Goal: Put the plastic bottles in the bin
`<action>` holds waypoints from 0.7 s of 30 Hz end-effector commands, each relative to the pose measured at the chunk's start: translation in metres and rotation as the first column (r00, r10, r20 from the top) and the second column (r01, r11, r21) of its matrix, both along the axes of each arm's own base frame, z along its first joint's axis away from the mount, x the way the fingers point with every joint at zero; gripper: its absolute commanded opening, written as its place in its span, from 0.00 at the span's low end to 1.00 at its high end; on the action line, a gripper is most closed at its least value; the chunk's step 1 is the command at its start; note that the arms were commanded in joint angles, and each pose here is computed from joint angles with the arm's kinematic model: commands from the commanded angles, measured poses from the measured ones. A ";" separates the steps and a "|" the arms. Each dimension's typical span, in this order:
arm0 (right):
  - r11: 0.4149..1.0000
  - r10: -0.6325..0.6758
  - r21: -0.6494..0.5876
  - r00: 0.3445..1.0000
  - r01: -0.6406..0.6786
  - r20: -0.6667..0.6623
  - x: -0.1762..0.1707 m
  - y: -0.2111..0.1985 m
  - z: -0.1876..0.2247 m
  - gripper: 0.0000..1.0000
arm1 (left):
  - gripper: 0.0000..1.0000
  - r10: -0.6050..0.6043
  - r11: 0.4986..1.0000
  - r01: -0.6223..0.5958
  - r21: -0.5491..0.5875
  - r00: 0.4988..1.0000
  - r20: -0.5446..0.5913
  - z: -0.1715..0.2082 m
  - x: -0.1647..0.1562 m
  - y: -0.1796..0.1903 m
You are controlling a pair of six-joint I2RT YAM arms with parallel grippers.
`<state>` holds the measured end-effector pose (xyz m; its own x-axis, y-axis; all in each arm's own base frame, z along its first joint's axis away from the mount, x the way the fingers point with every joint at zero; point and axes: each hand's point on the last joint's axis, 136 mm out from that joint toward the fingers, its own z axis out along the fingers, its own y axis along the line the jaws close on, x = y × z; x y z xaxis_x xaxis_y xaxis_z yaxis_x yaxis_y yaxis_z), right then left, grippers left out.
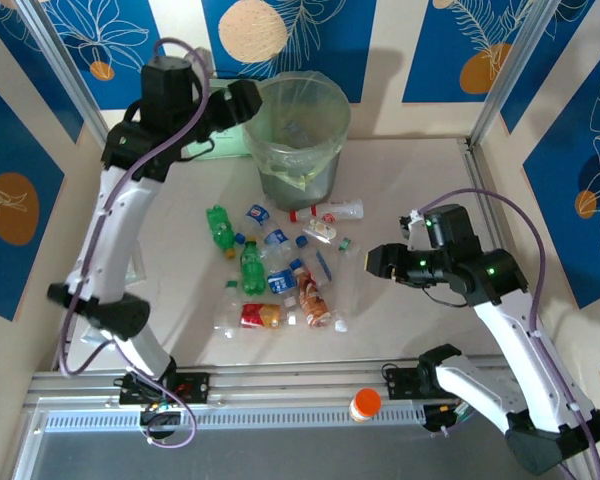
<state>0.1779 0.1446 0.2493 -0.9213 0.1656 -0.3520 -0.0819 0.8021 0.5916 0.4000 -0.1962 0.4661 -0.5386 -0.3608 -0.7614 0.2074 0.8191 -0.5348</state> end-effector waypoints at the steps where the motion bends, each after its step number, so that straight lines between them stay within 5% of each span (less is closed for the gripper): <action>1: 0.997 0.060 -0.046 0.998 -0.060 -0.006 -0.003 0.007 -0.005 0.56 | 0.84 0.099 0.988 -0.081 0.134 0.987 -0.130 -0.050 -0.026 0.034; 13: 0.911 0.320 -0.249 0.944 -0.330 -0.080 -0.009 0.047 -0.035 0.56 | 0.85 0.153 0.982 -0.070 0.178 0.845 -0.513 -0.196 -0.129 0.070; 21: 0.801 0.445 -0.361 0.878 -0.478 -0.178 -0.017 0.080 -0.067 0.56 | 0.85 0.216 0.967 -0.087 0.239 0.778 -0.590 -0.227 -0.164 0.092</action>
